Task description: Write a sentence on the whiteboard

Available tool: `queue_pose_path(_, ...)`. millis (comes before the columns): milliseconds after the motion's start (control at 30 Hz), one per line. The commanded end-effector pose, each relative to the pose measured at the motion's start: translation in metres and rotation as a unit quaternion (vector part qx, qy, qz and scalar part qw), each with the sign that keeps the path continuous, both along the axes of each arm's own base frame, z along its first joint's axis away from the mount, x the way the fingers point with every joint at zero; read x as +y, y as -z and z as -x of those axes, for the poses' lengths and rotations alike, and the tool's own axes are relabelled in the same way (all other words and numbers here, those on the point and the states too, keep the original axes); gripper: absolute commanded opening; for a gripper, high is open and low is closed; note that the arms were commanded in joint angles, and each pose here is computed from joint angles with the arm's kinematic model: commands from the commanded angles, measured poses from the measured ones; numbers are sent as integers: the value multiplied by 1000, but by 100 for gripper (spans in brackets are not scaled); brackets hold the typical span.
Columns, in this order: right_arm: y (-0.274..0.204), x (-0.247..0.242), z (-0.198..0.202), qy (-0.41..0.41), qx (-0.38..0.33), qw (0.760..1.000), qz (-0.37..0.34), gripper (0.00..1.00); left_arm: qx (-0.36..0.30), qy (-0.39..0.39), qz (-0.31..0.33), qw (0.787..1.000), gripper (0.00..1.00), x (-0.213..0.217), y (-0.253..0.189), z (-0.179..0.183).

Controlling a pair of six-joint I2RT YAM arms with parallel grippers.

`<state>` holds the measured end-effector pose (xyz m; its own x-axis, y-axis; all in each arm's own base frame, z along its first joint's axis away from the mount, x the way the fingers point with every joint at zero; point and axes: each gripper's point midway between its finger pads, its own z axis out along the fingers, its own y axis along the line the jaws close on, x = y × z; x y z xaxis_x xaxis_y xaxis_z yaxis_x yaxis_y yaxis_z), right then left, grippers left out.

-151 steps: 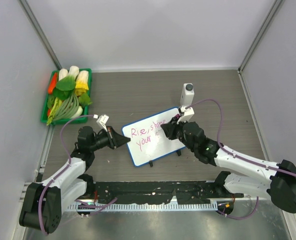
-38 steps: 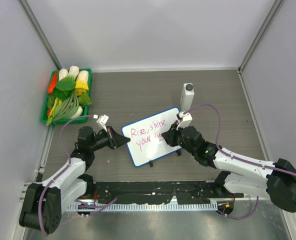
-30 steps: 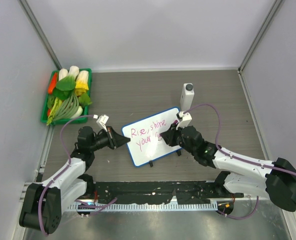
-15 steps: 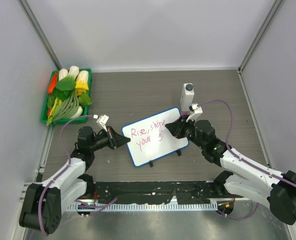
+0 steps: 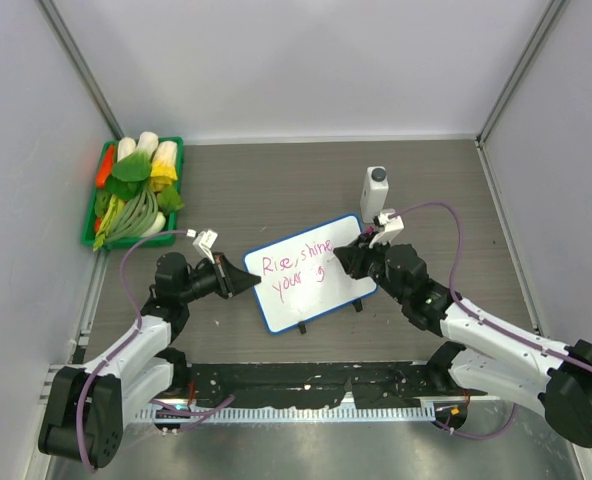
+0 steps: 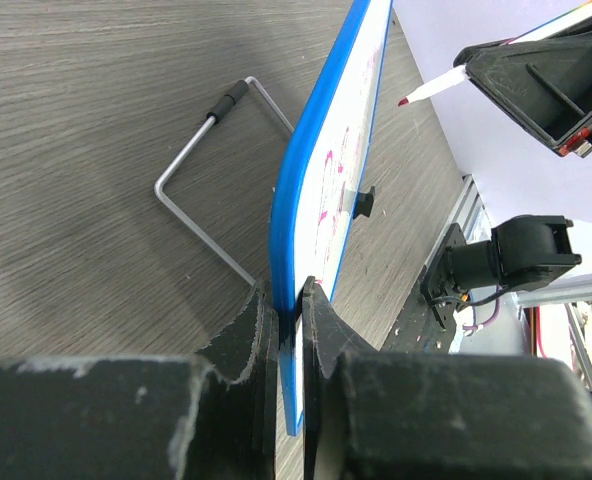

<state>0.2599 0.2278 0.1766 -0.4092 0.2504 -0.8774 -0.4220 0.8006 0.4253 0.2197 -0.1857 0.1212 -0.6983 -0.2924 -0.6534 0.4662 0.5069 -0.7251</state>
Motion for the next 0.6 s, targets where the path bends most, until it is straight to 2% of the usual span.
queue_pose_path(0, -30, -3, -13, 30, -50, 998, -13, 1, -40, -23, -27, 999, 0, 8, 2, -12)
queue_pose_path(567, -27, 14, -18, 11, -36, 999, -28, 2, -41, -25, -28, 998, 0, 9, 2, -13)
